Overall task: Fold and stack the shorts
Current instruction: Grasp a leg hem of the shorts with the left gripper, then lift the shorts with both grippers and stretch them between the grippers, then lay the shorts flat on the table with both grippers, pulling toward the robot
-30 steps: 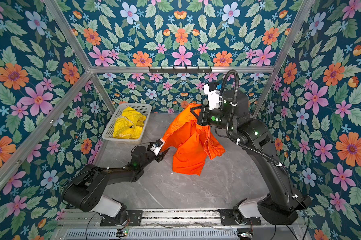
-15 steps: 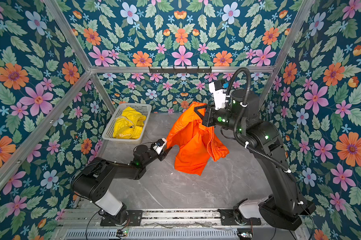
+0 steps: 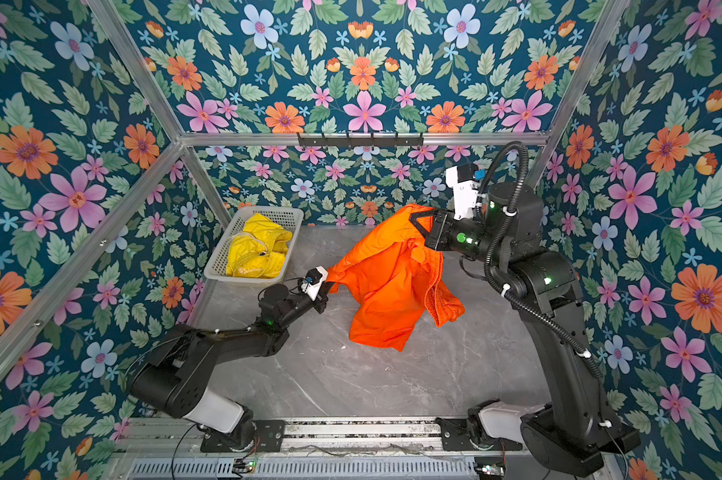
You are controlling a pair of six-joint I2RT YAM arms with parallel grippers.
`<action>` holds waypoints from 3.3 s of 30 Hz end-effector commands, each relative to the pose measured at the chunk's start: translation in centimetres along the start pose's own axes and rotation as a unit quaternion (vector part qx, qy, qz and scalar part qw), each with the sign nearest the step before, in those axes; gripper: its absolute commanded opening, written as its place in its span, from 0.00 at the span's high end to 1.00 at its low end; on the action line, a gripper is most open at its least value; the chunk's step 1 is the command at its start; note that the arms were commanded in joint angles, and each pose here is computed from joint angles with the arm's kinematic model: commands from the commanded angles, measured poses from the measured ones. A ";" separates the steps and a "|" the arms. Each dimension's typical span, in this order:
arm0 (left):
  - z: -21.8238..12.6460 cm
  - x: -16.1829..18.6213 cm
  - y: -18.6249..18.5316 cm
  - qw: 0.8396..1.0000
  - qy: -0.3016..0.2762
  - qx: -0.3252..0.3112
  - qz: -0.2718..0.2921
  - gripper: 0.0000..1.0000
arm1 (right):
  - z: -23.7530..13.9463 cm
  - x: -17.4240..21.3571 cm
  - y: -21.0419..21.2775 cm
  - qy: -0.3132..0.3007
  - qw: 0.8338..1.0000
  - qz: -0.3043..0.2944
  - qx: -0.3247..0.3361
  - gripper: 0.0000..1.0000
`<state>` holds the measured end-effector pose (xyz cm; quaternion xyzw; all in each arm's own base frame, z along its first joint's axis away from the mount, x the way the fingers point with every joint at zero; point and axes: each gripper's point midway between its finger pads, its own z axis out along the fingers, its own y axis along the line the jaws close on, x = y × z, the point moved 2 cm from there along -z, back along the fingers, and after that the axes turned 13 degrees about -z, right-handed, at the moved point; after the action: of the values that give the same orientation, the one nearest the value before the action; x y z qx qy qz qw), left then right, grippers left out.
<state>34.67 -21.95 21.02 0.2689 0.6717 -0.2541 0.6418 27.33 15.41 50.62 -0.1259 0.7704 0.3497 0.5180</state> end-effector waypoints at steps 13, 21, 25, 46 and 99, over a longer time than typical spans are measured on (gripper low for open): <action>-10.8 -9.7 4.9 0.945 0.220 -0.224 0.089 1.00 | -0.9 0.9 -0.7 0.008 0.995 0.083 -0.048 1.00; -18.2 -17.1 4.6 0.933 0.183 -0.286 0.115 1.00 | -4.7 3.6 2.3 0.035 0.988 0.115 -0.092 1.00; -20.0 -18.0 5.1 0.921 0.180 -0.322 0.126 1.00 | -5.4 4.5 2.5 0.043 0.986 0.133 -0.087 1.00; -10.8 -33.5 11.4 0.932 -0.022 -0.306 0.194 1.00 | 6.3 -9.1 -1.4 -0.007 0.993 0.006 -0.119 1.00; -12.3 1.0 -3.8 0.932 0.357 -0.025 -0.054 0.31 | 2.6 28.2 -15.1 0.384 0.881 0.218 0.170 0.39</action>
<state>21.17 -15.75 19.83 0.3739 0.8565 -0.1373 0.3284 24.05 8.93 19.36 0.0083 0.9735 0.2083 0.0939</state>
